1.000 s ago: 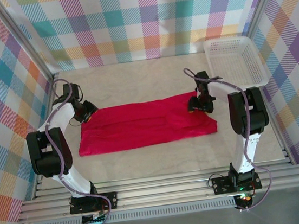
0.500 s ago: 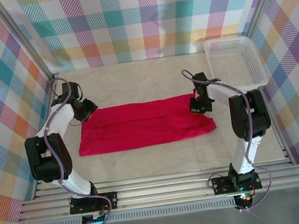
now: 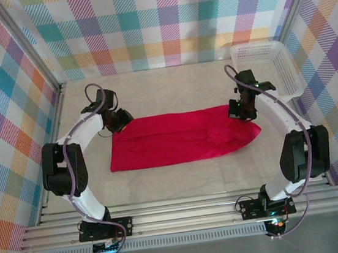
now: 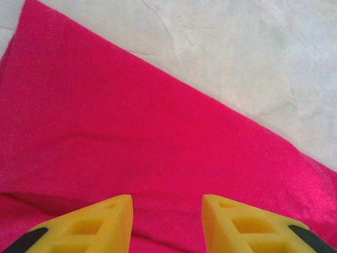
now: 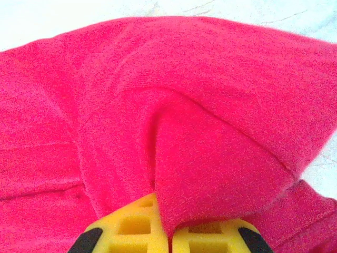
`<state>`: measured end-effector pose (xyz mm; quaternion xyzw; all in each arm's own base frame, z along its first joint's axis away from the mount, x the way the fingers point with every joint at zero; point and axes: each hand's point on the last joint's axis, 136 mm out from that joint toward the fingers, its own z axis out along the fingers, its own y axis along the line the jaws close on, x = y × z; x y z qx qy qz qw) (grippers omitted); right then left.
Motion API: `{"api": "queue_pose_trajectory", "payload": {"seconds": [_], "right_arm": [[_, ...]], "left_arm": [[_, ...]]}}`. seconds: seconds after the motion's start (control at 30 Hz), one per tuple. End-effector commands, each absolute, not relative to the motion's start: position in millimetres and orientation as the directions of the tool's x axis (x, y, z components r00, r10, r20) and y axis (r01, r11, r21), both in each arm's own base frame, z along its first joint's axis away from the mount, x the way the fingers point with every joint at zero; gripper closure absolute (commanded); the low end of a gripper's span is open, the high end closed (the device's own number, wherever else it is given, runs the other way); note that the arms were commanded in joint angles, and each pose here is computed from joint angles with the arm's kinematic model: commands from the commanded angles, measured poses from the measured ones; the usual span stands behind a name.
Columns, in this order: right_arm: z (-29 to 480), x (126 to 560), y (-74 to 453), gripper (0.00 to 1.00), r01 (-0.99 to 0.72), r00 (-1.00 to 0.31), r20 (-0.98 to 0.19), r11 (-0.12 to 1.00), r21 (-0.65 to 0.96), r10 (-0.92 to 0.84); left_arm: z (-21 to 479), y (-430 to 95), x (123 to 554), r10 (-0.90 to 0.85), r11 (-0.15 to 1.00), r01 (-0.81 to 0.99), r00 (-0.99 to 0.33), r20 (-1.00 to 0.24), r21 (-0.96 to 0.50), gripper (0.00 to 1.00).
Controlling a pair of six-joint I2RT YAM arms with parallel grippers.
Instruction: Fold the inside-out t-shirt
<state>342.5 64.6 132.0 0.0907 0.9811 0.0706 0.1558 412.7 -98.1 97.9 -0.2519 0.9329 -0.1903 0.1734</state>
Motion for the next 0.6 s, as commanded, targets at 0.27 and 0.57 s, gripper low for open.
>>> {"api": "queue_pose_trajectory", "payload": {"seconds": [0.27, 0.57], "right_arm": [[192, 345, 154, 1.0, 0.037, -0.921, -0.367, 0.97, 0.24, 0.126], [221, 345, 262, 1.0, -0.127, -0.908, -0.418, 0.953, 0.275, 0.0]], "left_arm": [[99, -58, 414, -0.639, 0.68, -0.479, -0.759, -0.126, -0.555, 0.61], [103, -35, 407, -0.684, 0.643, -0.524, -0.721, -0.111, -0.559, 0.61]]}}
